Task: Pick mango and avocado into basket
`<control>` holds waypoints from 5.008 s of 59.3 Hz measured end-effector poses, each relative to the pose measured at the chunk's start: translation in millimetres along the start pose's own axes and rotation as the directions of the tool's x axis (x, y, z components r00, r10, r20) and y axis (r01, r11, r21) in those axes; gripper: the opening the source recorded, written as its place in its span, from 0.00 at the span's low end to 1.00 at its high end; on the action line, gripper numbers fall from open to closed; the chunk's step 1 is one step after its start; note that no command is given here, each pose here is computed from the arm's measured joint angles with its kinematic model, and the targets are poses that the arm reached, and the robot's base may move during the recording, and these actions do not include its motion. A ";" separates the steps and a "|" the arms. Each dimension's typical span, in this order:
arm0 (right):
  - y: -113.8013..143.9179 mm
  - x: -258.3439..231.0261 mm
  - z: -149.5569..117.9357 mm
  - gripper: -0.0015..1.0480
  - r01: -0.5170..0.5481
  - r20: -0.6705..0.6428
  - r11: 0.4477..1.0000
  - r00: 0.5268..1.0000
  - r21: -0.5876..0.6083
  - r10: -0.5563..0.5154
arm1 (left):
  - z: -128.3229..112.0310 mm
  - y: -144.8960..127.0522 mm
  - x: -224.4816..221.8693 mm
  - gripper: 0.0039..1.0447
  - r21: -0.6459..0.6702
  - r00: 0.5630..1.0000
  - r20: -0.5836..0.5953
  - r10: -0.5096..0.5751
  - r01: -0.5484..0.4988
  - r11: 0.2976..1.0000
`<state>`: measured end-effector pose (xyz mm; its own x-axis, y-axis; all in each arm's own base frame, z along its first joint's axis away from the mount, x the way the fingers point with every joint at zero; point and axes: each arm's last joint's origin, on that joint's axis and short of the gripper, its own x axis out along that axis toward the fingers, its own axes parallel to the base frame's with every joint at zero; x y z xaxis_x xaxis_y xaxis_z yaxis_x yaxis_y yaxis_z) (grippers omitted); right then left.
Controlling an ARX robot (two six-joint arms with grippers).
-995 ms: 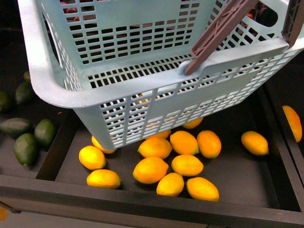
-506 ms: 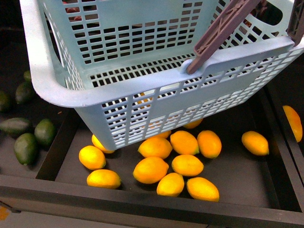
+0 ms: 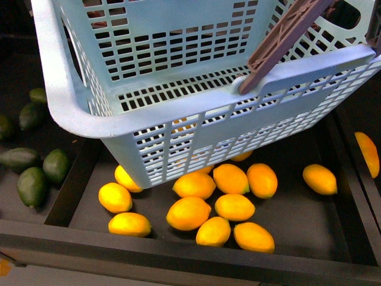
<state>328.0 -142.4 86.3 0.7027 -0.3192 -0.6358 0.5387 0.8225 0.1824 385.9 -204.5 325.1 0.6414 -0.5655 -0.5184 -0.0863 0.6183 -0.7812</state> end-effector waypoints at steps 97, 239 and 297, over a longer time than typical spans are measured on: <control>-86.5 190.6 -51.6 0.93 0.348 -0.177 0.711 0.935 0.610 -0.306 | 0.0 0.0 0.0 0.06 0.000 1.000 0.001 0.001 -0.001 1.000; -39.1 69.4 12.6 0.54 -0.084 -0.002 0.937 0.996 0.340 0.090 | 0.0 0.0 0.0 0.06 0.000 1.000 0.000 0.000 0.000 1.000; 142.0 -169.7 46.4 0.54 -0.635 0.171 0.772 0.764 0.024 0.623 | 0.0 -0.1 -0.2 0.06 0.000 1.000 0.000 0.000 0.000 1.000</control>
<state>306.7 6.8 254.9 0.9515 0.1879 -0.2436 -0.0191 0.8263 0.5630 385.8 -204.4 325.3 0.6416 -0.5656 -0.5181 -0.0860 0.6182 -0.7813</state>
